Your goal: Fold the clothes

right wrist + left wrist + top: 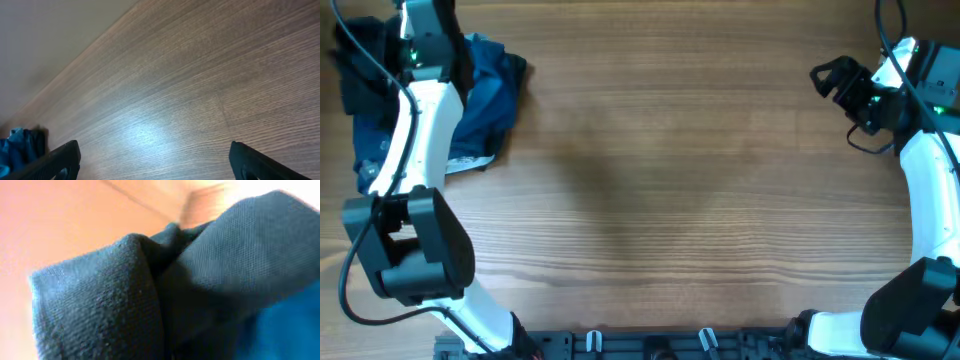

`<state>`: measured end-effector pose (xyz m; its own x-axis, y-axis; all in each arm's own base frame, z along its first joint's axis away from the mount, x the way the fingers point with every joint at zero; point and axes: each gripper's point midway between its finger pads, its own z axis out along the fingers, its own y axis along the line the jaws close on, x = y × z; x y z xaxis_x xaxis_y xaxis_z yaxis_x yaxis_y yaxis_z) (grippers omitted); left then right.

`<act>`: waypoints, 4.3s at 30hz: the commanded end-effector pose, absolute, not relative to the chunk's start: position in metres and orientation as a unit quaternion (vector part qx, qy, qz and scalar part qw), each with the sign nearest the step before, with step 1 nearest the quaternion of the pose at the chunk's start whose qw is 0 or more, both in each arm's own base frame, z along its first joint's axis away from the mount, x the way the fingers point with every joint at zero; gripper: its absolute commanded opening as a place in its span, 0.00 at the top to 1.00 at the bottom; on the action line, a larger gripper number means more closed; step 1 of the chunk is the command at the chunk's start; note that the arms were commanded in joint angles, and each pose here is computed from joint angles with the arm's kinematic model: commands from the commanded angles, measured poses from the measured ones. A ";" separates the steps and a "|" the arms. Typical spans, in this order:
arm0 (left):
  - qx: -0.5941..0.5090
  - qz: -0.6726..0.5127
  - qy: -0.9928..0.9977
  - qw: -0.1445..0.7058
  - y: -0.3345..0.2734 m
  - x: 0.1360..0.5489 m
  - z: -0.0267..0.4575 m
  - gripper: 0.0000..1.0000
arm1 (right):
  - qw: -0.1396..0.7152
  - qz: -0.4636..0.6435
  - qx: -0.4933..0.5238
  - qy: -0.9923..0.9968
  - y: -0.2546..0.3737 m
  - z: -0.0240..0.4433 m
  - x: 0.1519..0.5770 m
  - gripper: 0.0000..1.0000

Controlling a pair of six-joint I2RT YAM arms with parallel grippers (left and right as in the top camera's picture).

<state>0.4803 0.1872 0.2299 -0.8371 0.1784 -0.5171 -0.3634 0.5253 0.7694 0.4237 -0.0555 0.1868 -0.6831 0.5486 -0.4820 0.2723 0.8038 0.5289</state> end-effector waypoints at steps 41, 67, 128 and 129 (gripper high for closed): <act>0.004 0.138 0.852 0.506 0.076 0.555 0.246 0.00 | 0.326 0.249 0.232 0.882 -0.046 0.200 0.427 0.04; -0.168 0.108 0.914 0.352 0.184 0.530 0.032 0.00 | 0.329 0.271 0.240 0.872 -0.042 0.205 0.431 0.04; -0.014 -0.118 0.936 0.332 -0.047 0.432 0.217 0.00 | 0.703 0.037 0.005 0.711 -0.026 0.351 0.306 0.00; -0.014 -0.118 0.936 0.332 -0.047 0.432 0.217 0.00 | 0.706 0.046 -0.007 0.706 -0.019 0.335 0.298 0.00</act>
